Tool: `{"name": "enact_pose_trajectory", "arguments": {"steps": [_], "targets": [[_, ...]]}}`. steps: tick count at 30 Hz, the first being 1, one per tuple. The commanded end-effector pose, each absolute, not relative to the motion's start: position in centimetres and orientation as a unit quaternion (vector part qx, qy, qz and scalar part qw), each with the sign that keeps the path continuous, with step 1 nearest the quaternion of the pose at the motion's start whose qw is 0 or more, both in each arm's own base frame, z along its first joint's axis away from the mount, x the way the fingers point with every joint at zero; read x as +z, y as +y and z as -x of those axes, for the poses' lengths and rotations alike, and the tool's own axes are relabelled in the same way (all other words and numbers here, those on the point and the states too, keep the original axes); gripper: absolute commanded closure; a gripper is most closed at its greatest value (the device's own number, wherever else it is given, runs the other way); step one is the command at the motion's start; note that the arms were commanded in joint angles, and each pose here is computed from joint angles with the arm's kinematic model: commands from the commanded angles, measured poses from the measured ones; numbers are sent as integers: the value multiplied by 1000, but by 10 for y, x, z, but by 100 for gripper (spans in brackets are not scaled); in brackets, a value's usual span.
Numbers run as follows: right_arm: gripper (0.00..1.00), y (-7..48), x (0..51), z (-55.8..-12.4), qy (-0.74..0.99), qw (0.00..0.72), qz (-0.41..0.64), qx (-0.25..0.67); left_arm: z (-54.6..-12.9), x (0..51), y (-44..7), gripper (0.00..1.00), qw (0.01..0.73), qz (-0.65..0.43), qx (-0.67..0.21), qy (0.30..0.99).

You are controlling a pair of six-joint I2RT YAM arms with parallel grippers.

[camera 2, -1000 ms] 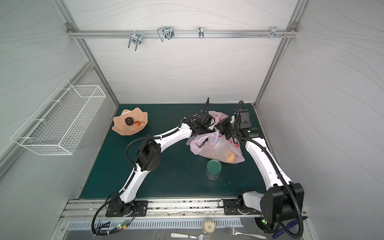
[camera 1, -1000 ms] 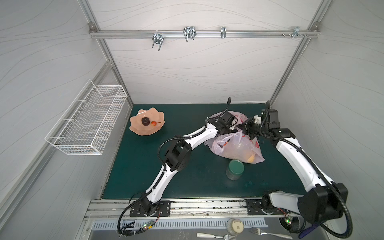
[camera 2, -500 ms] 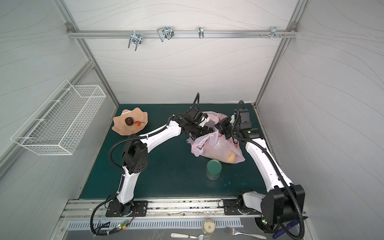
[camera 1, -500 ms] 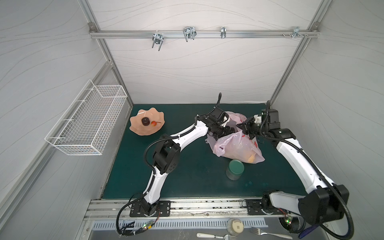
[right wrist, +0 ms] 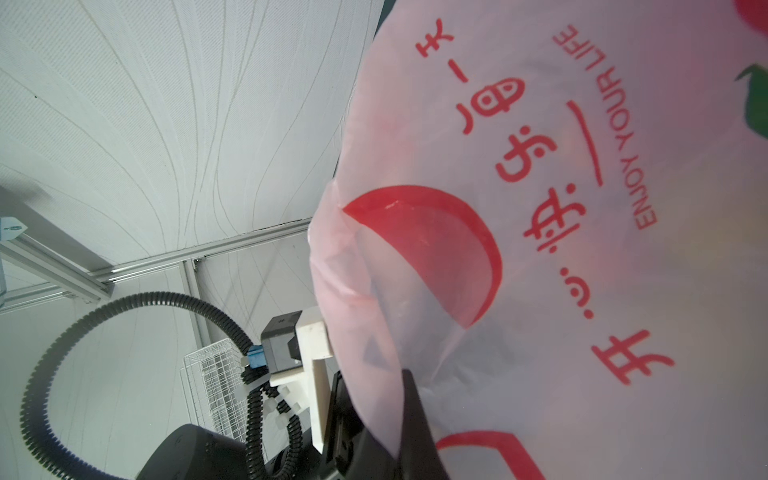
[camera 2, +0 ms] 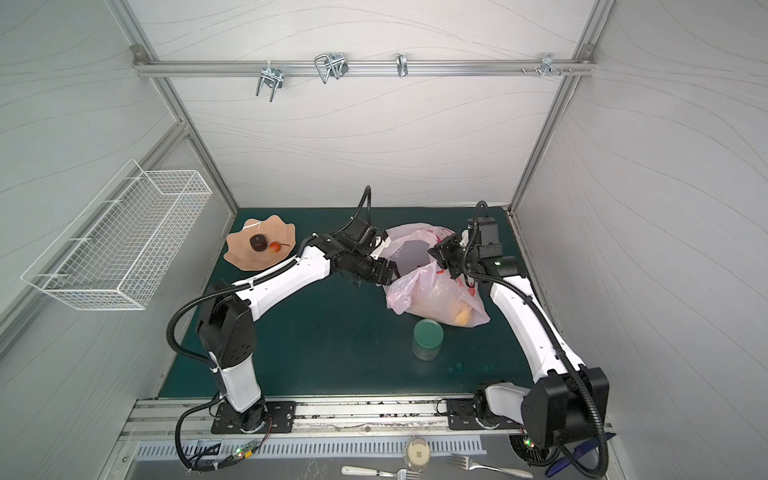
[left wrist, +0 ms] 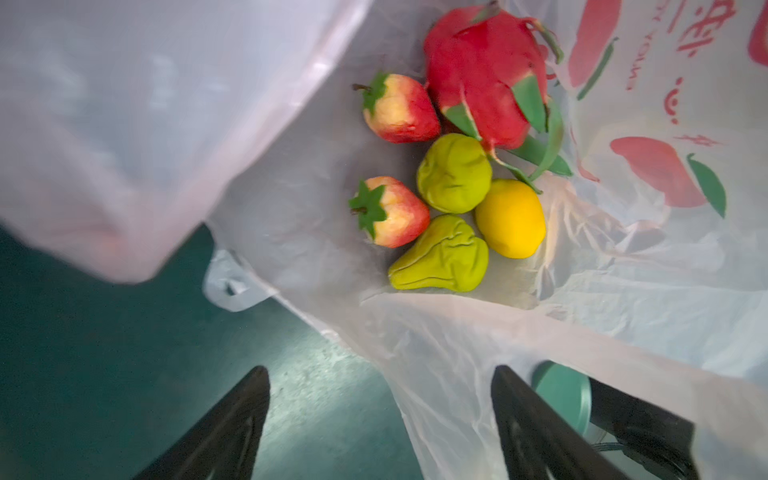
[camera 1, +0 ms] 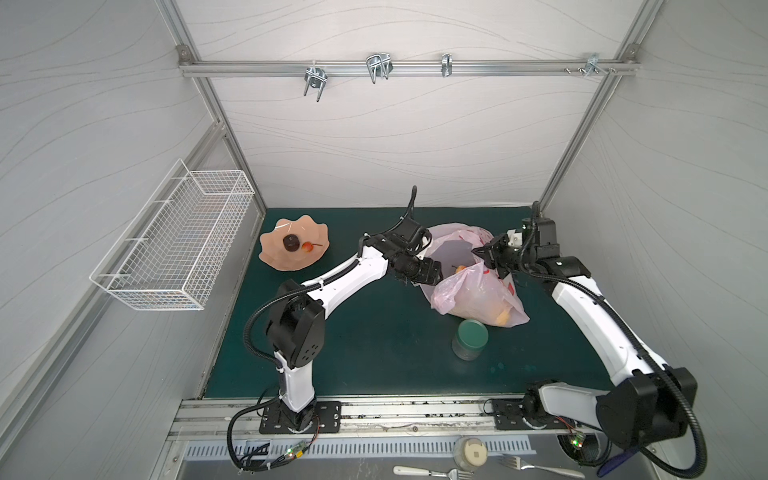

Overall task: Place the fruits into the plastic bag
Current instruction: 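Withdraw the left gripper from the bag back over the fruit bowl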

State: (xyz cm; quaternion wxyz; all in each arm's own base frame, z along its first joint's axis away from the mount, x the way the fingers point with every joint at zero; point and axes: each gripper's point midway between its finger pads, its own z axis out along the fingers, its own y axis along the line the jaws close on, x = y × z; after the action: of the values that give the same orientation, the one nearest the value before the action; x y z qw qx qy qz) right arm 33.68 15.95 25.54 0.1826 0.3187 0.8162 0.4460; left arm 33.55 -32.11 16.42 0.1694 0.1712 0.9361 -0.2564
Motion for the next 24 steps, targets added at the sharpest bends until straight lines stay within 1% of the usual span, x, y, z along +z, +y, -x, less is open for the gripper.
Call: {"name": "enact_pose_trajectory", "arguments": {"steps": [1, 11, 16, 24], "targets": [[100, 160, 259, -342, 810, 186, -325, 452, -351, 184, -280, 15, 223, -156, -202, 941], [100, 160, 260, -340, 808, 188, -324, 454, -374, 188, -168, 15, 246, -55, -97, 963], [100, 158, 259, -339, 808, 189, -326, 453, -380, 190, -130, 15, 255, -7, -62, 965], [100, 156, 259, -337, 806, 191, -328, 453, -386, 185, -81, 15, 252, 49, -43, 965]]}}
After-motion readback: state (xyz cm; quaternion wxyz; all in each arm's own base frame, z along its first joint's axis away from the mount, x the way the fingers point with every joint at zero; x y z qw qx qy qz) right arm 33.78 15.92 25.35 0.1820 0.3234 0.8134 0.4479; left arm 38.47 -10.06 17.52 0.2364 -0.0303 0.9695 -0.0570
